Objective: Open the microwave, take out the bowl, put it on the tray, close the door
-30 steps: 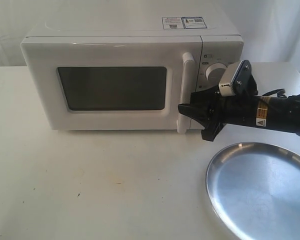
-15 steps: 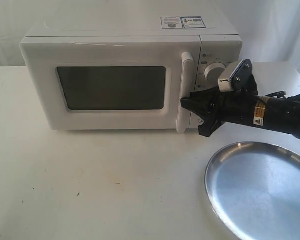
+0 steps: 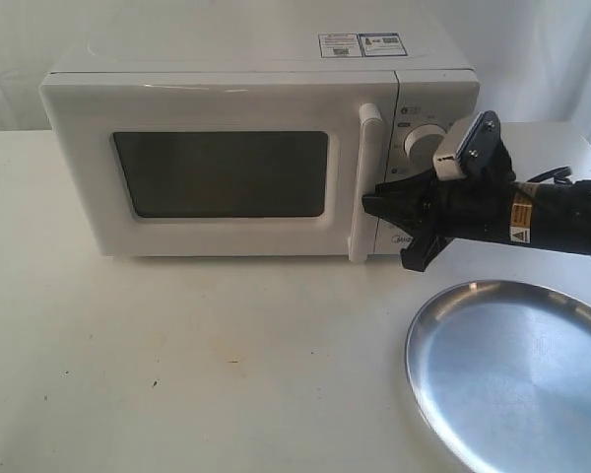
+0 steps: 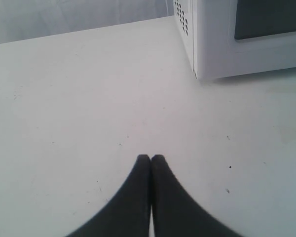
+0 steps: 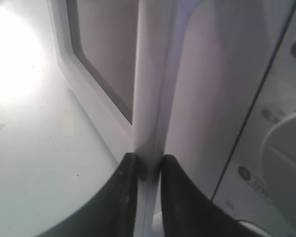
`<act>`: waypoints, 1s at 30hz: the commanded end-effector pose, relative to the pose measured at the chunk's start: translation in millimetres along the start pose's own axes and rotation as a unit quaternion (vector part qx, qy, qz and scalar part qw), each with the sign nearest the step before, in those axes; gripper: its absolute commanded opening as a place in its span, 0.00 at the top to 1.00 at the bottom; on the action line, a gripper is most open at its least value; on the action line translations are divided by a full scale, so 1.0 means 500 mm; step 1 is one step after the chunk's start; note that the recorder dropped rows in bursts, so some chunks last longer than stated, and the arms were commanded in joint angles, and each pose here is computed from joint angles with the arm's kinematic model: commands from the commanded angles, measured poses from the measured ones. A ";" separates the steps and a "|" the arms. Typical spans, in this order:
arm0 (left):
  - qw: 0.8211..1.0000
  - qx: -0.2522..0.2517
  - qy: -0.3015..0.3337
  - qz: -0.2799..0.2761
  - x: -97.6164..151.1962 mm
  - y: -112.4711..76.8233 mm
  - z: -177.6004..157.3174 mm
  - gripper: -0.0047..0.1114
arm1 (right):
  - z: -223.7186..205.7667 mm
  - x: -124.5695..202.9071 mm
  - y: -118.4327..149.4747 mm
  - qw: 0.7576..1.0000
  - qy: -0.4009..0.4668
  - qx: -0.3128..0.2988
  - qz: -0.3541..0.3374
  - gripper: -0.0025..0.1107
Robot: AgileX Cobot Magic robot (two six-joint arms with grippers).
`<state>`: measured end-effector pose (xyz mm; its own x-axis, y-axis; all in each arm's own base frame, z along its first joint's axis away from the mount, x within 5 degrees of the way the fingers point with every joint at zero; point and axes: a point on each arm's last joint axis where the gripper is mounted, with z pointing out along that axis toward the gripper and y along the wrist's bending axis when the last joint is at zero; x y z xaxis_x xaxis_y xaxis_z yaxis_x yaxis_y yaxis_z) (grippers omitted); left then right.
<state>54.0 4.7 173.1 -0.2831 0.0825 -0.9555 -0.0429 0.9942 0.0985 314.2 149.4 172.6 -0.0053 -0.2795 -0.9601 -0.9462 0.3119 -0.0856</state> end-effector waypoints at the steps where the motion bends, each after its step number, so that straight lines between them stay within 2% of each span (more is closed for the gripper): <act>1: 1.000 0.001 -0.001 -0.005 -0.001 0.000 0.000 0.96 | 0.014 -0.040 0.092 0.979 -0.049 -0.171 -0.097 0.98; 6: 1.000 0.001 -0.001 -0.005 -0.001 0.000 0.000 0.96 | 0.009 -0.062 0.122 0.971 -0.047 -0.198 -0.127 0.98; 17: 1.000 0.001 -0.001 -0.005 -0.001 0.000 0.000 0.96 | -0.049 -0.104 0.185 0.963 -0.057 -0.201 -0.169 0.98; 23: 1.000 0.001 -0.001 -0.005 -0.001 0.000 0.000 0.96 | -0.066 -0.106 0.188 0.972 -0.054 -0.187 -0.130 0.98; 24: 1.000 0.001 -0.001 -0.005 -0.001 0.000 0.000 0.96 | -0.068 -0.110 0.182 0.977 -0.058 -0.167 -0.121 0.98; 26: 1.000 0.001 -0.001 -0.005 -0.001 0.000 0.000 0.96 | -0.068 -0.099 0.150 0.993 0.000 -0.064 -0.101 0.98; 27: 1.000 0.001 -0.001 -0.005 -0.001 0.000 0.000 0.96 | -0.070 -0.093 0.139 0.994 0.026 -0.032 -0.100 0.98; 28: 1.000 0.001 -0.001 -0.005 -0.001 0.000 0.000 0.96 | -0.070 -0.086 0.131 0.994 0.048 -0.011 -0.098 0.98; 30: 1.000 0.001 -0.001 -0.005 -0.001 0.000 0.000 0.96 | -0.069 -0.082 0.126 0.994 0.046 -0.007 -0.098 0.98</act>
<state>54.0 4.7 173.0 -0.2836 0.0824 -0.9554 -0.0429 0.9942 0.0985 236.5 155.4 219.7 0.1989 -0.3809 -0.9030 -0.9513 0.1463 -0.2713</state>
